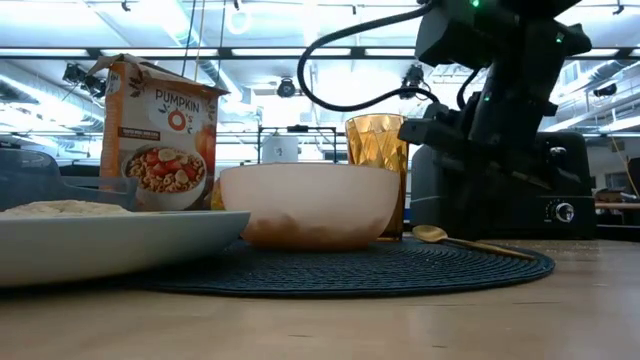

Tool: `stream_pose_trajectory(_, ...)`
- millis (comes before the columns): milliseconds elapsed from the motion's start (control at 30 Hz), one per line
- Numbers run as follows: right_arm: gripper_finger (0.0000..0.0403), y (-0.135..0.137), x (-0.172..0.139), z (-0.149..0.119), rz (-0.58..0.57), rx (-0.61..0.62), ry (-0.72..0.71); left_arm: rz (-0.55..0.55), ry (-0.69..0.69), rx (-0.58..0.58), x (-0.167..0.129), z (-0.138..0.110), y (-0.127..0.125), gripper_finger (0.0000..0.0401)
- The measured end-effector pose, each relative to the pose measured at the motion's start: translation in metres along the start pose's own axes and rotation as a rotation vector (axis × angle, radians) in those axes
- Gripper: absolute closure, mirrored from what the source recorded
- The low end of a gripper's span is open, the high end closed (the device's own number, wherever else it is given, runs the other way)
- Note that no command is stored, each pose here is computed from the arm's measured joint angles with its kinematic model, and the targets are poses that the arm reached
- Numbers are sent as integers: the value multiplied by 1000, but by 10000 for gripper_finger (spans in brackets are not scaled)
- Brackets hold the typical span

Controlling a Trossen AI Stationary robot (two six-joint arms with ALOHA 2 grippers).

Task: Arrange a breakfast setting
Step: Put the gold spoon on the right of the orange bowl on the blue placemat, then return to Home Position

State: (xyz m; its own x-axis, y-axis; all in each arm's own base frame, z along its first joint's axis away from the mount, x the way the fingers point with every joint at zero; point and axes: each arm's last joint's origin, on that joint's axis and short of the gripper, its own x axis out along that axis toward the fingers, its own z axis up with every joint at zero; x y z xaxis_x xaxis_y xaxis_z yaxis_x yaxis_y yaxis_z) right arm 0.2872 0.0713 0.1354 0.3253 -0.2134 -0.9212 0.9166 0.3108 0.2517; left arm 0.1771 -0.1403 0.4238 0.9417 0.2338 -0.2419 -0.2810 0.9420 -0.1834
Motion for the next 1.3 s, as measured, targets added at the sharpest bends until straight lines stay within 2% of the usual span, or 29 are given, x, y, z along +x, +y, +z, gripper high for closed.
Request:
stream_pose_trajectory(133,329,0,1,2,1,17,5,1,-3,-2,0,0,0,196)
stream_pose_trajectory(367,394,0,0,3,4,76,20,9,-7,-1,0,0,0,196)
stream_pose_trajectory(733,396,-2,-8,4,-5,246,37,10,-5,3,0,0,0,196)
stream_pose_trajectory(1100,388,-2,-10,6,2,220,27,10,-4,6,0,0,0,196)
stream_pose_trajectory(1200,377,-4,-21,8,20,192,24,9,-4,6,0,0,0,196)
stream_pose_trajectory(1300,367,-6,-43,11,72,104,-13,6,-6,9,0,0,0,196)
